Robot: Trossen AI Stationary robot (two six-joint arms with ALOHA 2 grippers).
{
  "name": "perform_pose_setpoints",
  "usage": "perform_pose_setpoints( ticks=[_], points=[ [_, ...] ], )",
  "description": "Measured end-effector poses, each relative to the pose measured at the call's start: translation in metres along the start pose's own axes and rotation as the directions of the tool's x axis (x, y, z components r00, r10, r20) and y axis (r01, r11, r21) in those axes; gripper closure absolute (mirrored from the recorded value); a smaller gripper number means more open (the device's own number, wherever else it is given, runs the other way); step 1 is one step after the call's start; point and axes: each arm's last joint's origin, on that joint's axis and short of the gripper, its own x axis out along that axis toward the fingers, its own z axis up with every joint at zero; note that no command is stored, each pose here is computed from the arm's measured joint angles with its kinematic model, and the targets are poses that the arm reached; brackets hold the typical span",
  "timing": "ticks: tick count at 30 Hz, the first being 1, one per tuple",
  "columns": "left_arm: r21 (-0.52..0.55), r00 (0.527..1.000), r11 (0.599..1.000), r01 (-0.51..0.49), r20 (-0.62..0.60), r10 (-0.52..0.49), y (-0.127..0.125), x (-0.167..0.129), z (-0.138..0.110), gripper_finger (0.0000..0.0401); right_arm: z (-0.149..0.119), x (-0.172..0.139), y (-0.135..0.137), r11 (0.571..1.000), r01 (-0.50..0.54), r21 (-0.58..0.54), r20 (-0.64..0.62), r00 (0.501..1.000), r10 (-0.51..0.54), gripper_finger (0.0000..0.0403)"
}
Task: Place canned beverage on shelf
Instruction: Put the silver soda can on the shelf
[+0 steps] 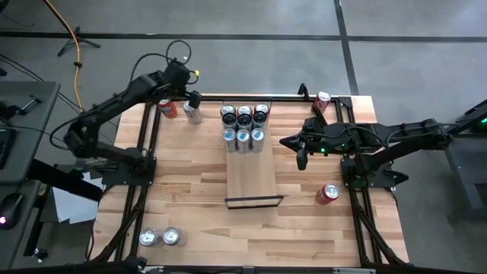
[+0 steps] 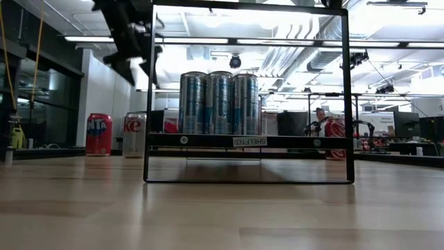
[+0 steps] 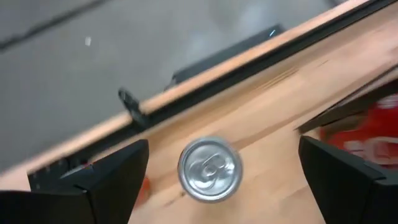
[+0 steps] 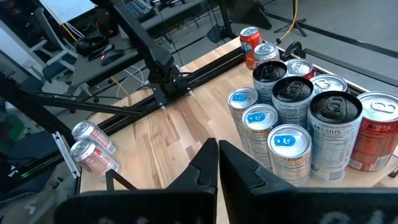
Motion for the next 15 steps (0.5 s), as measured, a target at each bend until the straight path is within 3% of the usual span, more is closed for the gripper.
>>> perform_pose_setpoints(
  ticks=[5,15],
  points=[
    [-0.074,0.994,0.996,-0.044,-0.105,0.036,-0.001,0.027,-0.001,0.0032,0.000,0.000,0.000,1.000,0.000,0.000,0.000,1.000,0.000,0.0402],
    [-0.118,0.970,0.991,-0.061,-0.243,0.031,-0.011,0.068,-0.006,0.0033,0.000,0.000,0.000,1.000,0.001,0.000,0.000,1.000,-0.001,0.0402]
  ],
)
